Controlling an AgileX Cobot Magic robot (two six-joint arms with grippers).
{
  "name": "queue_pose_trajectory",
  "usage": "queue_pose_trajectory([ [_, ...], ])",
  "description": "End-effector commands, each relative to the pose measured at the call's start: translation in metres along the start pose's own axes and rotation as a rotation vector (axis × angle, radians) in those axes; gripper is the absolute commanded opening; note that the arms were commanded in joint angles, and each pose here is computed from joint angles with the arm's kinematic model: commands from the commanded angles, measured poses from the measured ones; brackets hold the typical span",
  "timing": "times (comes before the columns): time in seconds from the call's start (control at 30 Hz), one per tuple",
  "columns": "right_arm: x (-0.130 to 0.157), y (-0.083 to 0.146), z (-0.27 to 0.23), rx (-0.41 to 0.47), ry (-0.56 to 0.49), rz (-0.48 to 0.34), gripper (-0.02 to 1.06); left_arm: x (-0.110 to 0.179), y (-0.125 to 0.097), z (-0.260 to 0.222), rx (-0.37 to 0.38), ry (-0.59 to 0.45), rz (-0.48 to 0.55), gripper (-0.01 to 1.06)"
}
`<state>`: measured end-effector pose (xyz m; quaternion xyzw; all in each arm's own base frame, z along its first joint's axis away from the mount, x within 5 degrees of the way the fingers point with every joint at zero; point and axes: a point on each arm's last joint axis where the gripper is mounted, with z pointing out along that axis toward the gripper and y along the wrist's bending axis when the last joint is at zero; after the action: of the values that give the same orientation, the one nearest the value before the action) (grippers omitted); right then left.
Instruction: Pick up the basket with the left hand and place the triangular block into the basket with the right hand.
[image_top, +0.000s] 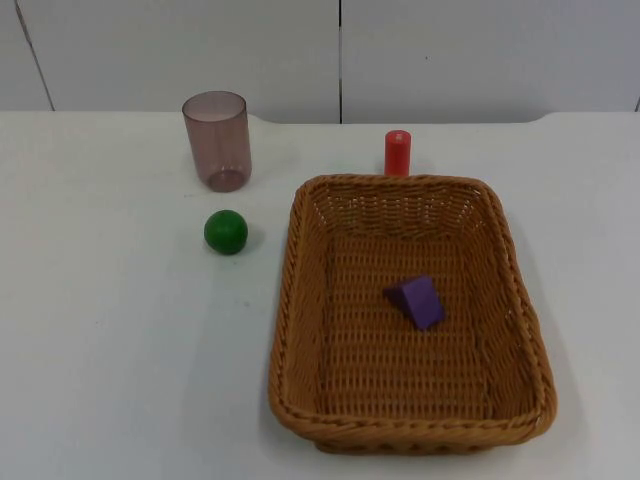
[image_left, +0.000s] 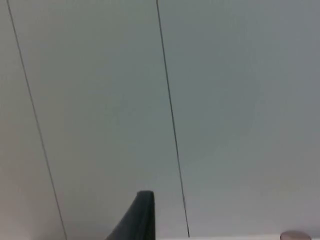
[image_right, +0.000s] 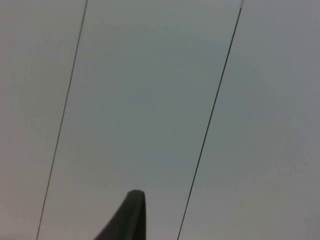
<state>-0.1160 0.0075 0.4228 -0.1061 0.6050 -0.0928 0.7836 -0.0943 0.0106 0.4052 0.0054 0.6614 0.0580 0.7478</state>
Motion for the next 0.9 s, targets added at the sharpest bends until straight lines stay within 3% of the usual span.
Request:
queue_pose_trajectory([
  [0.0, 0.004, 0.001, 0.004, -0.013, 0.020, 0.004, 1.05, 0.006, -0.001, 0.003, -0.002, 0.040, 0.007, 1.05],
  [0.23, 0.015, 0.007, 0.011, -0.061, 0.077, -0.004, 1.05, 0.010, -0.007, 0.007, 0.046, 0.059, -0.028, 1.05],
  [0.37, 0.015, 0.008, 0.013, -0.071, 0.070, 0.037, 1.05, 0.006, -0.011, 0.007, 0.004, 0.026, -0.029, 1.05],
  [0.6, 0.016, 0.008, 0.014, -0.068, 0.079, 0.037, 1.05, 0.008, -0.012, 0.009, -0.010, 0.034, -0.013, 1.05],
  [0.87, 0.044, 0.013, 0.034, -0.110, 0.177, 0.046, 1.05, 0.012, -0.012, 0.009, -0.009, 0.070, -0.010, 1.05],
])
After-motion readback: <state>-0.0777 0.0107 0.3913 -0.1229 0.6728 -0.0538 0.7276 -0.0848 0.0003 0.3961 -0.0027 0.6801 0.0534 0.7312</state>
